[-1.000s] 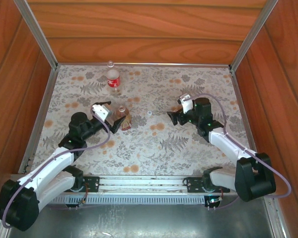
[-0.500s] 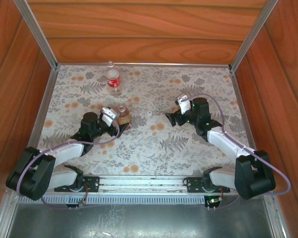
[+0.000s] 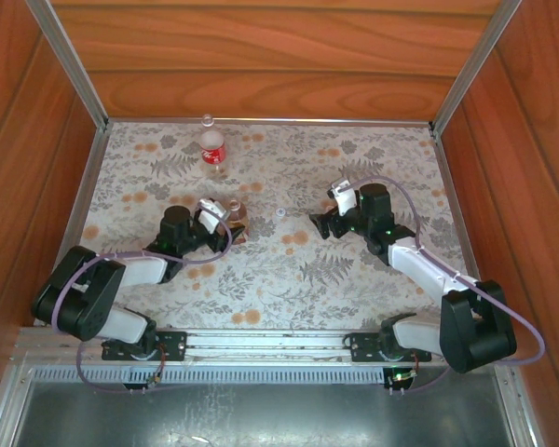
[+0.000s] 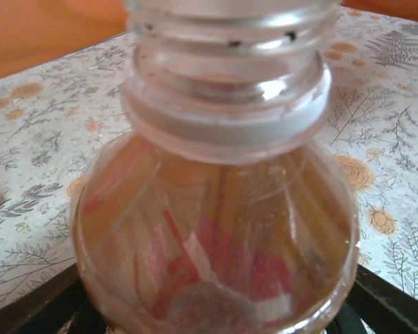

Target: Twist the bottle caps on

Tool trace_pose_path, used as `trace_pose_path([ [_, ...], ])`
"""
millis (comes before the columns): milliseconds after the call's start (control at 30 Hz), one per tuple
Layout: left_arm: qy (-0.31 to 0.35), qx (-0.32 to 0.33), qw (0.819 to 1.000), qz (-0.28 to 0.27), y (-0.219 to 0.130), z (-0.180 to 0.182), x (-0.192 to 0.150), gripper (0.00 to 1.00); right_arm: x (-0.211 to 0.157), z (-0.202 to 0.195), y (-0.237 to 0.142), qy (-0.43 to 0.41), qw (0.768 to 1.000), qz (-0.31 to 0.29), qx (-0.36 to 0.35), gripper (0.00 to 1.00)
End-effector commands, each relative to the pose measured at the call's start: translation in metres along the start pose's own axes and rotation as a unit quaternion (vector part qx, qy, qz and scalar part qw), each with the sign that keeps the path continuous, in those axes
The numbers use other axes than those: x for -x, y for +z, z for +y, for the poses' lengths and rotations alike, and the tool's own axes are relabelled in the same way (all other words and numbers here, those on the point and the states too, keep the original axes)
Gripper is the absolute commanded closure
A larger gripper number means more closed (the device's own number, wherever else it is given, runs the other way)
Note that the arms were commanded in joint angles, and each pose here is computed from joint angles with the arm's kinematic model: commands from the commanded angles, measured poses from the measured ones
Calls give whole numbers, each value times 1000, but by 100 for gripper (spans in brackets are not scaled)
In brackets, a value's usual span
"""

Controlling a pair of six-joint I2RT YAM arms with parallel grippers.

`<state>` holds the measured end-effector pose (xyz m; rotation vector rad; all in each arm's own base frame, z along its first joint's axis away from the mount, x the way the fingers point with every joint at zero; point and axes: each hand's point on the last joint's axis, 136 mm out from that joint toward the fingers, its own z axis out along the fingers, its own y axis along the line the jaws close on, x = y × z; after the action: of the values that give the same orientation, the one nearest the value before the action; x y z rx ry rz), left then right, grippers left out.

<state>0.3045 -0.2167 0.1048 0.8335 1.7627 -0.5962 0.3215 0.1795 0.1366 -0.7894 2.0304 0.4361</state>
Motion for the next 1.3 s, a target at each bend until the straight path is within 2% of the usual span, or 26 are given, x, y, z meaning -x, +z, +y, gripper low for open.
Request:
trace_pose_path([
  [0,15,-18,999,-27,2,-1,17,29,3,2,-5,-2,1000,-3,-1,0],
  [200,15,-42,999,-31,3,-9,20,36,4,4,-4,9,1000,-5,4,0],
  [500,18,-124,991,-47,3,-35,29,36,3,6,-3,51,999,0,12,0],
  [733,24,-202,978,-48,5,-68,29,36,2,4,0,72,997,9,1,0],
  [933,32,-218,975,-32,9,-79,14,35,-2,2,14,67,995,59,-41,0],
  [1133,35,-218,975,-19,13,-80,2,33,4,18,40,46,994,85,-42,0],
  [1267,37,-218,975,-19,12,-80,1,25,6,30,58,31,993,108,-42,1],
])
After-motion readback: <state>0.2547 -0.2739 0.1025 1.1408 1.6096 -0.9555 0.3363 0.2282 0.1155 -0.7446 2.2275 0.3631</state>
